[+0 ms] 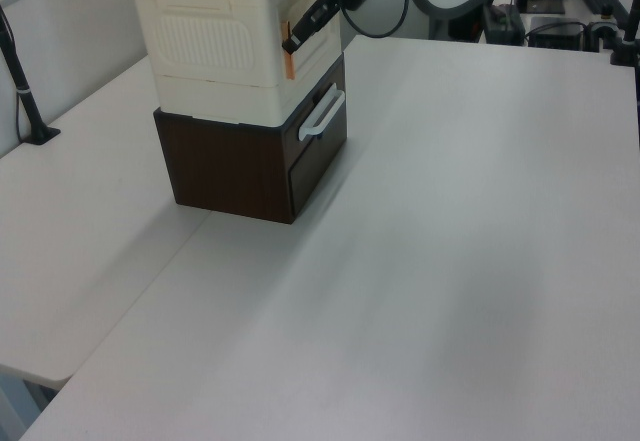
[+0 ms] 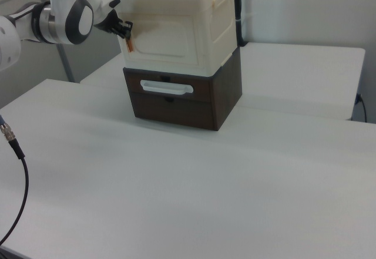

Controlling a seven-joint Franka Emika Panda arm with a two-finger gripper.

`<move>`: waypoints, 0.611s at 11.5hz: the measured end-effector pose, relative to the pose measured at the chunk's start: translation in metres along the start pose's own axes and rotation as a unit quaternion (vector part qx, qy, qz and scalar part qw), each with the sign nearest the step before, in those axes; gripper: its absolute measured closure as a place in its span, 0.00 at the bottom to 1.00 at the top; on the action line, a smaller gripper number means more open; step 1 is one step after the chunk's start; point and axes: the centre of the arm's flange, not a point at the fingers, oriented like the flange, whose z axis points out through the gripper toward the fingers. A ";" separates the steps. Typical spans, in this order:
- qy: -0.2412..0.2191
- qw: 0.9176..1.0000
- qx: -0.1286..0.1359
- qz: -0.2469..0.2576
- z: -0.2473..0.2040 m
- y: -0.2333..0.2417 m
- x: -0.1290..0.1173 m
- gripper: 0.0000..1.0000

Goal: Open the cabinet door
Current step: 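Pull the door edge outward, swinging the door open on its hinge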

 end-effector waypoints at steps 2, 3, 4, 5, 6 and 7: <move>0.000 1.000 -0.001 -0.002 0.000 0.000 0.000 0.85; 0.001 1.000 -0.001 -0.001 -0.001 0.000 0.001 0.85; 0.000 1.000 -0.001 -0.001 -0.001 0.000 0.000 0.85; -0.003 1.000 -0.001 -0.001 -0.002 0.000 0.000 0.85; -0.013 1.000 -0.001 -0.001 -0.005 0.000 0.000 0.85; -0.035 0.999 -0.002 -0.001 -0.014 0.000 0.000 0.85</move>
